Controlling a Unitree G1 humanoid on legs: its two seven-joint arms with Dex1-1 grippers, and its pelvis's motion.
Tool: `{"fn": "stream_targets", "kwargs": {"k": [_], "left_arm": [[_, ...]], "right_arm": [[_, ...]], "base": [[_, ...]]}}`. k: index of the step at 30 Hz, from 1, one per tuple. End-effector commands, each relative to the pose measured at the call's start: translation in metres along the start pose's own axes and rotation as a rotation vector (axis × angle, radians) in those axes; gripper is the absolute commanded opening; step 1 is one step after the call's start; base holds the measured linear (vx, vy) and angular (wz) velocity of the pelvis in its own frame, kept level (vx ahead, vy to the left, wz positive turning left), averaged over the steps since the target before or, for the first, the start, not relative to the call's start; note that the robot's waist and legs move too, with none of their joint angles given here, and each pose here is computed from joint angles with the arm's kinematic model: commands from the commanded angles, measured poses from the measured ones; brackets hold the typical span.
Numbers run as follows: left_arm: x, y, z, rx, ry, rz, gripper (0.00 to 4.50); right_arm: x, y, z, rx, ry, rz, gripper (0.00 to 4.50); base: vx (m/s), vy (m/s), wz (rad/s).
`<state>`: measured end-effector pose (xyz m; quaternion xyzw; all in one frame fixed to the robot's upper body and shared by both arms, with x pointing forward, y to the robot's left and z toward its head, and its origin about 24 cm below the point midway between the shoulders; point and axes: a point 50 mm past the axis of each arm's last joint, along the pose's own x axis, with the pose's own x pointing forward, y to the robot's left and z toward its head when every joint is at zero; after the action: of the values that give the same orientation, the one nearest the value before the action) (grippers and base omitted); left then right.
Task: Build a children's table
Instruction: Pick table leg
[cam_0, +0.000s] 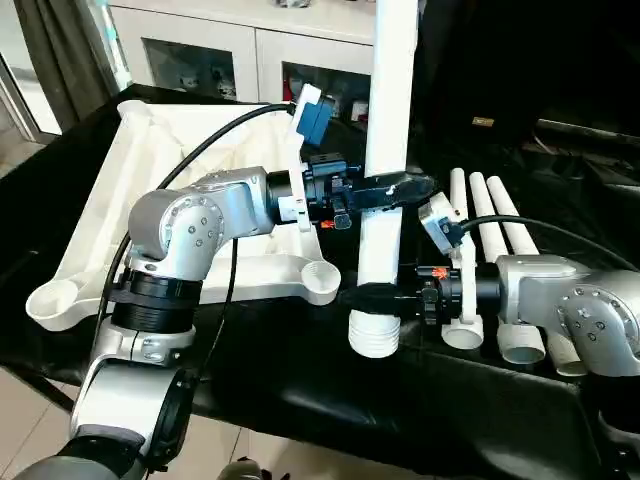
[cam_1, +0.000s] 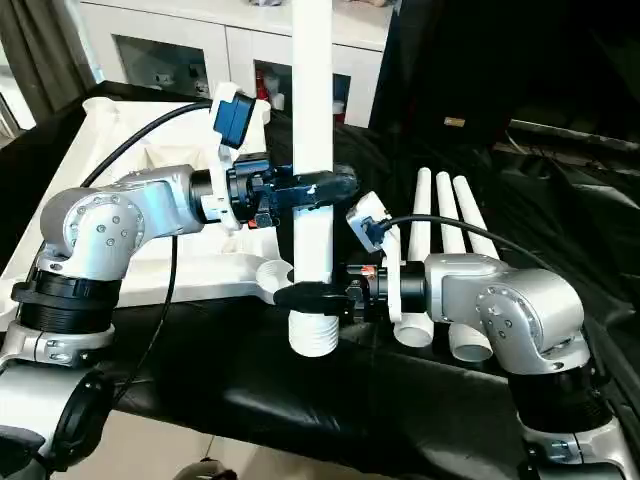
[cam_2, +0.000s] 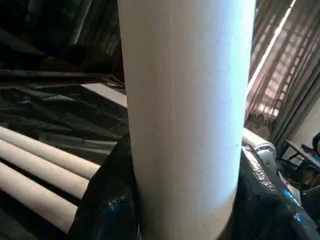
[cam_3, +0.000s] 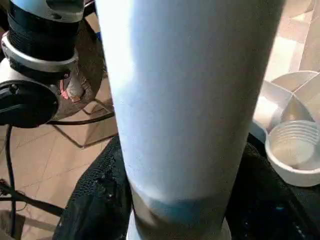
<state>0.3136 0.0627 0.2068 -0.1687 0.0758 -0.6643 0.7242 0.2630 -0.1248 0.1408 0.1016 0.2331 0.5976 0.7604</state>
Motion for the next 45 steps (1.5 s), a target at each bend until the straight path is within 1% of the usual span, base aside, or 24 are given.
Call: {"fn": "stream_targets", "kwargs": {"k": [1,6,7,8,9,13,14,16,17,19,20,21,22,23,24,26,28,29,31,34,37,39,41,45], "left_arm": [[0.005,-0.003,0.011,0.032,-0.033,-0.012,2.56],[-0.004,0.000,0.020,-0.016,-0.221,-0.017,2.95],[-0.007,-0.003,0.023,-0.024,-0.287,-0.055,3.00],[-0.012,-0.004,0.029,-0.056,-0.439,-0.095,3.00],[-0.015,-0.003,0.031,-0.075,-0.507,-0.096,3.00],[-0.021,0.002,0.028,-0.143,-0.642,-0.087,3.00],[-0.029,0.008,0.025,-0.194,-0.744,-0.037,3.00],[-0.033,0.011,0.024,-0.213,-0.786,-0.009,3.00],[-0.038,0.014,0.020,-0.200,-0.770,0.064,3.00],[-0.048,0.021,0.009,-0.060,-0.627,0.326,3.00],[-0.048,0.021,0.009,-0.060,-0.627,0.326,3.00],[-0.052,0.027,0.004,0.005,-0.534,0.470,3.00],[-0.065,0.034,-0.009,0.203,-0.311,0.725,3.00],[-0.072,0.035,-0.014,0.277,-0.228,0.807,3.00],[-0.085,0.037,-0.024,0.404,-0.125,0.928,3.00],[-0.098,0.037,-0.033,0.469,-0.068,1.034,3.00],[-0.107,0.039,-0.041,0.473,-0.035,1.114,3.00],[-0.113,0.038,-0.051,0.481,0.032,1.143,3.00],[-0.116,0.035,-0.057,0.540,0.078,1.137,3.00],[-0.115,0.024,-0.070,0.535,0.103,1.075,3.00],[-0.118,0.017,-0.079,0.506,0.072,1.104,3.00],[-0.117,0.011,-0.080,0.516,0.003,1.150,3.00],[-0.116,0.009,-0.083,0.495,-0.063,1.179,3.00],[-0.116,0.008,-0.092,0.490,-0.036,1.225,3.00]], "right_arm": [[-0.002,-0.001,0.000,0.002,-0.018,-0.026,1.94],[-0.002,0.002,-0.003,0.001,-0.063,-0.035,1.93],[-0.002,0.003,-0.004,0.004,-0.073,-0.036,1.93],[-0.002,0.003,-0.005,0.009,-0.093,-0.041,1.93],[-0.002,0.003,-0.006,0.010,-0.101,-0.044,1.93],[-0.002,0.001,-0.005,0.013,-0.143,-0.059,1.93],[-0.002,-0.001,-0.001,0.011,-0.203,-0.080,1.93],[-0.003,-0.001,0.000,0.010,-0.232,-0.089,1.93],[-0.004,-0.003,0.003,0.007,-0.273,-0.119,1.93],[-0.009,-0.009,0.007,-0.018,-0.351,-0.257,1.93],[-0.009,-0.009,0.007,-0.018,-0.351,-0.257,1.93],[-0.012,-0.015,0.007,-0.028,-0.358,-0.348,1.93],[-0.019,-0.027,0.004,-0.073,-0.351,-0.557,1.93],[-0.022,-0.029,0.003,-0.099,-0.341,-0.627,1.93],[-0.026,-0.032,0.002,-0.127,-0.393,-0.713,1.93],[-0.032,-0.036,0.000,-0.139,-0.436,-0.829,1.92],[-0.035,-0.040,-0.003,-0.144,-0.454,-0.899,1.92],[-0.038,-0.044,-0.009,-0.159,-0.458,-0.974,1.92],[-0.041,-0.048,-0.013,-0.134,-0.480,-1.045,1.92],[-0.040,-0.048,-0.020,-0.091,-0.495,-1.093,1.92],[-0.036,-0.043,-0.027,-0.082,-0.482,-1.115,1.92],[-0.038,-0.034,-0.033,-0.157,-0.467,-1.170,1.92],[-0.041,-0.030,-0.040,-0.183,-0.443,-1.194,1.92],[-0.045,-0.021,-0.048,-0.149,-0.482,-1.181,1.92]], "base": [[0.000,0.000,0.00],[0.000,0.000,0.00],[0.000,0.000,0.00],[0.000,0.000,0.00],[0.000,0.000,0.00],[0.000,0.000,0.00],[0.000,0.000,0.00],[0.000,0.000,0.00],[0.000,0.000,0.00],[0.000,0.000,0.00],[0.000,0.000,0.00],[0.000,0.000,0.00],[0.000,0.000,0.00],[0.000,0.000,0.00],[0.000,0.000,0.00],[0.000,0.000,0.00],[0.000,0.000,0.00],[0.000,0.000,0.00],[0.000,0.000,0.00],[0.000,0.000,0.00],[0.000,0.000,0.00],[0.000,0.000,0.00],[0.000,0.000,0.00],[0.000,0.000,0.00]]}}
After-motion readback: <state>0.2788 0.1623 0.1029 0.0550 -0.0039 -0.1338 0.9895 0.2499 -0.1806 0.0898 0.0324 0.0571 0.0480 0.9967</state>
